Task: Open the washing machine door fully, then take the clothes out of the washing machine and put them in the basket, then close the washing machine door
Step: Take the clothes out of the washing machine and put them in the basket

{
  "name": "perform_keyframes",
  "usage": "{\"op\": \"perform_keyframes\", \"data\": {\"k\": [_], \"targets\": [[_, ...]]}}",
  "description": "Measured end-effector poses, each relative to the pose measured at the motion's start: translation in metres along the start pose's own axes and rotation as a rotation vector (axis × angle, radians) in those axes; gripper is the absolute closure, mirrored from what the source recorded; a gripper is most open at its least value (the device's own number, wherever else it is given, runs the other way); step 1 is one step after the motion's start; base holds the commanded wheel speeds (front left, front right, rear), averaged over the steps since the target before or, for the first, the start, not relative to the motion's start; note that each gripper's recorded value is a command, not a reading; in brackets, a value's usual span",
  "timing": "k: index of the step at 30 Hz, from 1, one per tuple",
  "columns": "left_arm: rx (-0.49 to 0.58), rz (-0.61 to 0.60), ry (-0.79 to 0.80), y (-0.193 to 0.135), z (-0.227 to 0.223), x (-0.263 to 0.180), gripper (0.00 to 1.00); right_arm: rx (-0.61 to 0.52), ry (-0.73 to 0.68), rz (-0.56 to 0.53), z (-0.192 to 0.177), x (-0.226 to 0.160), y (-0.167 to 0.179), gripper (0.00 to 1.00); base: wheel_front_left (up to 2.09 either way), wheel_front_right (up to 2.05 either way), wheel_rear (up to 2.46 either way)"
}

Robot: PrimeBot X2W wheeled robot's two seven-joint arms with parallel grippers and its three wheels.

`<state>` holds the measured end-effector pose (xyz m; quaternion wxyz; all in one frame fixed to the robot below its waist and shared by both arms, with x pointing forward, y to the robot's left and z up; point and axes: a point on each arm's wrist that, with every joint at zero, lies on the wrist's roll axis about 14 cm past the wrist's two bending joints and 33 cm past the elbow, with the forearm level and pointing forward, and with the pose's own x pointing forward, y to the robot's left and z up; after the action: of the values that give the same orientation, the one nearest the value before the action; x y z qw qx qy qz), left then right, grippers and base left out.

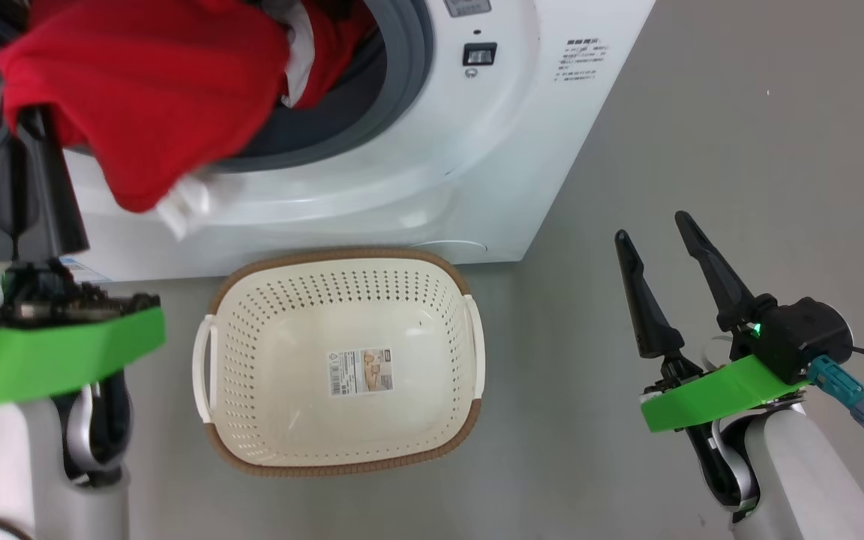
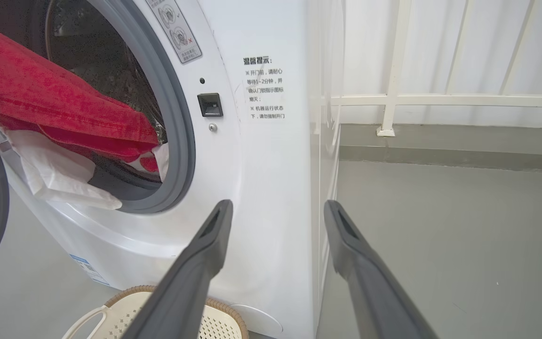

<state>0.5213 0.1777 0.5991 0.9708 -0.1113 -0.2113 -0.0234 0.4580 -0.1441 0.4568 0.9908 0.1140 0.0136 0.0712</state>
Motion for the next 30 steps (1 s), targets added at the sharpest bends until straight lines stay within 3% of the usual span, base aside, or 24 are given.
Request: {"op": "perform_keyframes", "data": {"k": [8, 15, 30], "targets": [[0.005, -0.044, -0.099, -0.019, 0.044, -0.016, 1.00, -0.005, -0.004, 0.010, 0.005, -0.010, 0.005, 0.00, 0.00, 0.00, 0.00], [-0.024, -0.042, -0.062, -0.021, 0.037, -0.033, 1.00, -0.006, -0.009, 0.015, 0.008, -0.013, 0.007, 0.00, 0.00, 0.00, 0.00], [-0.206, 0.025, 0.424, -0.016, -0.125, -0.090, 1.00, 0.004, 0.066, -0.002, -0.024, -0.005, -0.002, 0.00, 0.00, 0.00, 0.00]]}}
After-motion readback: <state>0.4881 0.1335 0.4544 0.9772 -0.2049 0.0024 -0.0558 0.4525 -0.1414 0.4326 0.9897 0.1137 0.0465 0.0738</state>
